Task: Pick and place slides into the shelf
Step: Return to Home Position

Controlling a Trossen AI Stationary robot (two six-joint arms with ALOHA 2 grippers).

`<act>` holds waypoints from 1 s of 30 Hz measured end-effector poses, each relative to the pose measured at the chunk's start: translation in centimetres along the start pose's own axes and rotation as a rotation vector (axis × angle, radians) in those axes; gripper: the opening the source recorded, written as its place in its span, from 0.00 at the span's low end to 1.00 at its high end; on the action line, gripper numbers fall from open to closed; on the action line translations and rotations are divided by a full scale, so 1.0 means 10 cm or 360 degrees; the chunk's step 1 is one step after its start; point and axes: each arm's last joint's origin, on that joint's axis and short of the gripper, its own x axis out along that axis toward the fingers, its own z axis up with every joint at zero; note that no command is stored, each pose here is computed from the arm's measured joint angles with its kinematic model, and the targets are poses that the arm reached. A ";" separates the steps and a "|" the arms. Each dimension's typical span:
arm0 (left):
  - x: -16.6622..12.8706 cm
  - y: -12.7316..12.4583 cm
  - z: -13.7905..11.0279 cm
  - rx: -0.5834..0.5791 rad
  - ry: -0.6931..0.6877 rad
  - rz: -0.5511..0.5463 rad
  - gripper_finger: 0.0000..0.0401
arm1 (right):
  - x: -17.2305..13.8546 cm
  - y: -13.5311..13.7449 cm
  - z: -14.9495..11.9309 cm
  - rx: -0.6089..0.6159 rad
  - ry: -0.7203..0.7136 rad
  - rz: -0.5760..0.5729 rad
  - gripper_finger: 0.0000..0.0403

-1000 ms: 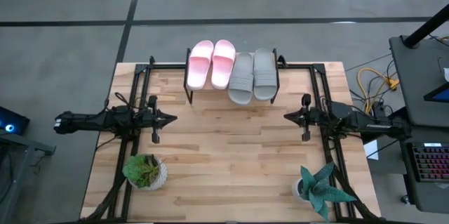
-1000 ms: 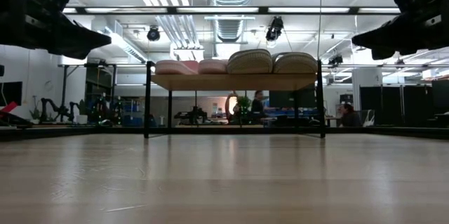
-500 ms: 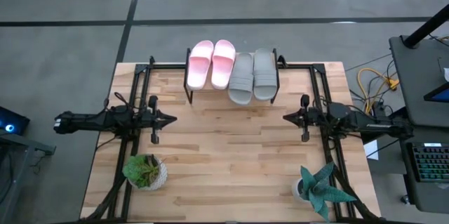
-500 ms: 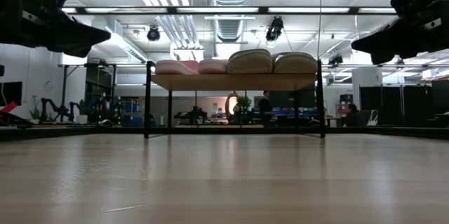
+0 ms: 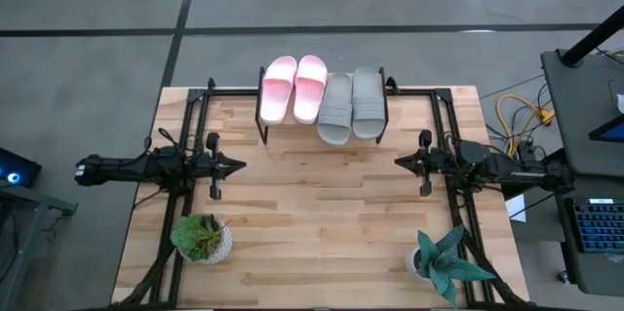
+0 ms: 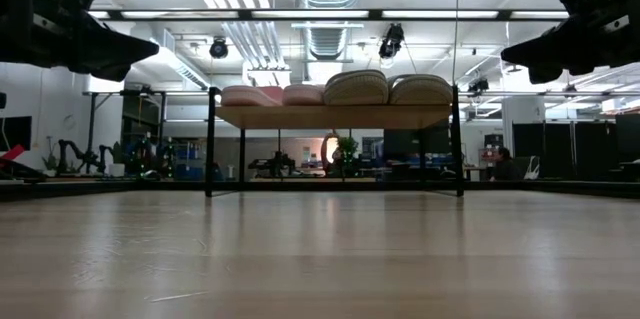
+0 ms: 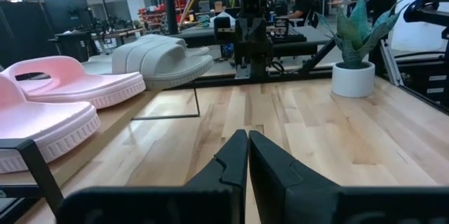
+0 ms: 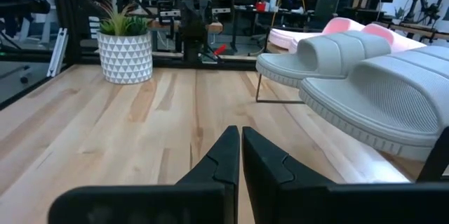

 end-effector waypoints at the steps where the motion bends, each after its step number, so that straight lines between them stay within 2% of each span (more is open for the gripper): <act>1: 0.00 0.00 0.00 0.0000 0.0003 0.0000 0.00 | 0.00 0.00 0.00 0.0000 0.0001 0.0001 0.02; 30: 0.01 0.00 -0.03 0.0002 0.0011 -0.0002 0.00 | 0.00 0.00 0.00 0.0000 0.0001 0.0000 0.02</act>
